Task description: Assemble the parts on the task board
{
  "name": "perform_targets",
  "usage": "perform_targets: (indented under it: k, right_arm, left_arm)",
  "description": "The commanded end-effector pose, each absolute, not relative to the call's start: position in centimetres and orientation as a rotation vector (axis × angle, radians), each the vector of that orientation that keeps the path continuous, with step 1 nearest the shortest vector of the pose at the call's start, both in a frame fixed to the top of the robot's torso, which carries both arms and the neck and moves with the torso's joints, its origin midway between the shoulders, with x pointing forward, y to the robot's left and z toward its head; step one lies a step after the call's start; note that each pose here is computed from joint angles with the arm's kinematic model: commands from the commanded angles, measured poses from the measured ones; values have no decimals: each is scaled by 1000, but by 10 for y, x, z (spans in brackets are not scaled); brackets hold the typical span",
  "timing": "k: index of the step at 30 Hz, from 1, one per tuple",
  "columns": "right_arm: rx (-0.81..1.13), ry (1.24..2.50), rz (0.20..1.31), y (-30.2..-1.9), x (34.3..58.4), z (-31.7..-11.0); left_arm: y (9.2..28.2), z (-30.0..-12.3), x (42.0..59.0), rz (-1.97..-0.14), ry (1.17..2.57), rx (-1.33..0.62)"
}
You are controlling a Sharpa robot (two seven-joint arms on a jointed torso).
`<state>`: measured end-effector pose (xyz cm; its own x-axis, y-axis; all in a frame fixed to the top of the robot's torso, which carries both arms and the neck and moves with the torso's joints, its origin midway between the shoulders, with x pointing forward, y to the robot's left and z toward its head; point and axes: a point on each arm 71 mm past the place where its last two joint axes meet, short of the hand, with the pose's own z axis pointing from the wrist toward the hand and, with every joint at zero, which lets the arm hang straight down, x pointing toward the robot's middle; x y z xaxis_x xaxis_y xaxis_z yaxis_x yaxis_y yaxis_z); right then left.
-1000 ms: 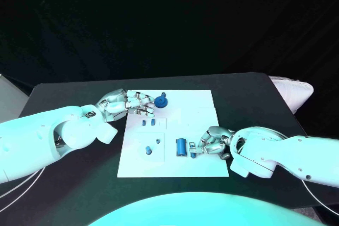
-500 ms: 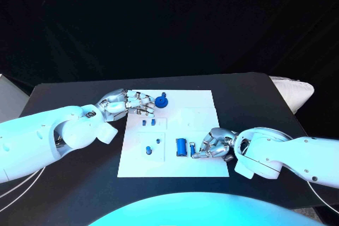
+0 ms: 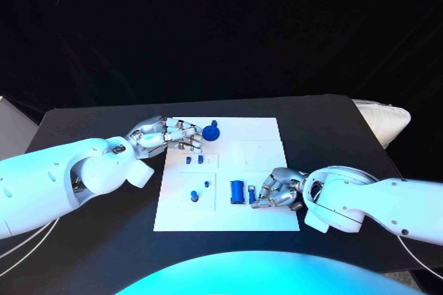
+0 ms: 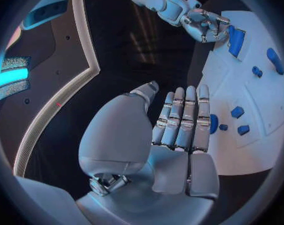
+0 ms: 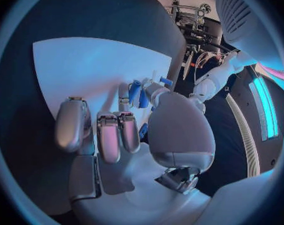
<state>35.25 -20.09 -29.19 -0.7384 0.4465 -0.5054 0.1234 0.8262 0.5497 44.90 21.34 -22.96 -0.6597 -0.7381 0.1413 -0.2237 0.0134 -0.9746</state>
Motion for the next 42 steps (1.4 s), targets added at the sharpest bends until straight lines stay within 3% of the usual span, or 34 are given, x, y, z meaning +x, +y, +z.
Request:
perform_targets:
  k: [1, 13, 42]
  right_arm:
    - [385, 2361, 642, -199, 352, -294]
    - [416, 2305, 619, -203, 355, -296]
    - [434, 2303, 625, -205, 357, -297]
  left_arm:
    - [212, -229, 448, -1707, 1895, -966]
    - [212, -229, 448, -1705, 1895, -967]
    - [213, -230, 448, -1698, 1908, -967]
